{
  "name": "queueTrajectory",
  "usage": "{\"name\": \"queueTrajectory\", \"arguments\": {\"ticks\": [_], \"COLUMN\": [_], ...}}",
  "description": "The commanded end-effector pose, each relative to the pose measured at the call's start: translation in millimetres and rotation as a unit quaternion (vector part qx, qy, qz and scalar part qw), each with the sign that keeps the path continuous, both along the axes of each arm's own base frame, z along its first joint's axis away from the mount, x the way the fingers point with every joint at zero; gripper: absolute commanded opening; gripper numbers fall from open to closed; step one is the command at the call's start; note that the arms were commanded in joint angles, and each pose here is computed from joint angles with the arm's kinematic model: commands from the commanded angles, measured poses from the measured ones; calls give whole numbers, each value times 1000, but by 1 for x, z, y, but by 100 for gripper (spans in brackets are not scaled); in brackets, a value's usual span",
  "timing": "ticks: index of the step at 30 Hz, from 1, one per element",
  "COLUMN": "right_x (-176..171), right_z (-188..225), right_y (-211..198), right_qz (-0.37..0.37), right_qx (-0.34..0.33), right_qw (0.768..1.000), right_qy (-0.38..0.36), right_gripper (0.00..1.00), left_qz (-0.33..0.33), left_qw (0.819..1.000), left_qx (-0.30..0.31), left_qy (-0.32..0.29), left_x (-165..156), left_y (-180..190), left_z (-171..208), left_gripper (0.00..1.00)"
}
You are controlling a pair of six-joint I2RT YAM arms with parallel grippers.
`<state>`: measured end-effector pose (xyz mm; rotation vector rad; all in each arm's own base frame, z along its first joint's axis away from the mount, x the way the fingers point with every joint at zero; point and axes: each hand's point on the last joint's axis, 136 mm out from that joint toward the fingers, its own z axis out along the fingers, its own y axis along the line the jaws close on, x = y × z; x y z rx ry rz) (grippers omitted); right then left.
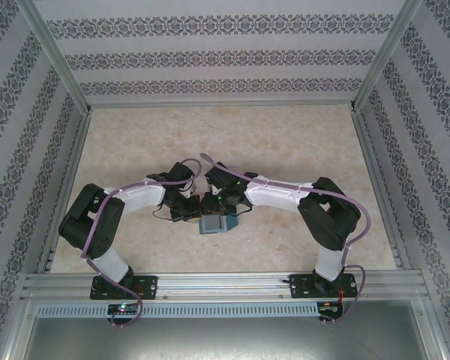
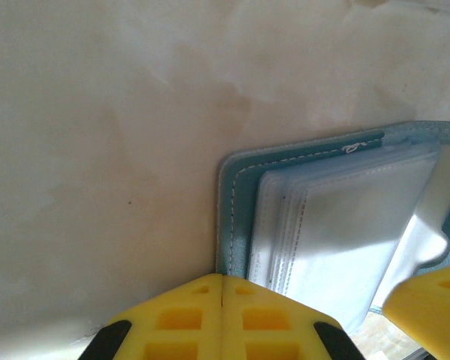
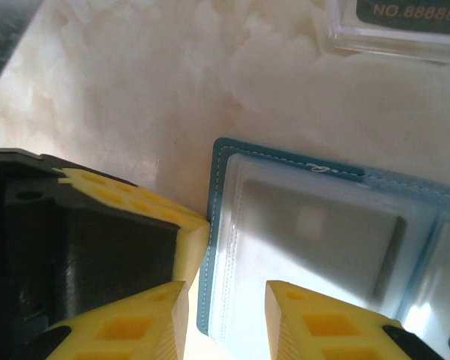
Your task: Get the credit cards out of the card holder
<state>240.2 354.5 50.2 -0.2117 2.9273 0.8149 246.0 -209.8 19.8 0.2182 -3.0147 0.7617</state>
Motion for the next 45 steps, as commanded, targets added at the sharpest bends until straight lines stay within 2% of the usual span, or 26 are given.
{"name": "queueTrajectory", "arguments": {"ticks": [1,10,23,37,40,45], "right_x": [-2,-5,-4,-2,-1,-8], "right_z": [-4,-23,-12,-3,2,6], "right_y": [7,1,-24,-48,-43,-10], "right_qz": [3,-4,-3,32,37,37], "right_qx": [-2,-33,-117,-230,-223,-128], "right_qw": [1000,999,993,971,972,990], "right_qy": [9,21,-16,-54,-63,-48], "right_gripper": [32,28,43,59,54,30], "left_qz": [-15,-15,-17,-17,-17,-17], "left_qw": [1000,1000,1000,1000,1000,1000], "left_qx": [0,-2,2,1,2,3], "left_qy": [3,4,7,8,7,8], "left_x": [-9,-9,-10,-8,-8,-9], "left_y": [0,0,1,0,0,0], "left_z": [-6,-6,-9,-8,-8,-9], "left_gripper": [4,4,4,4,4,4]}}
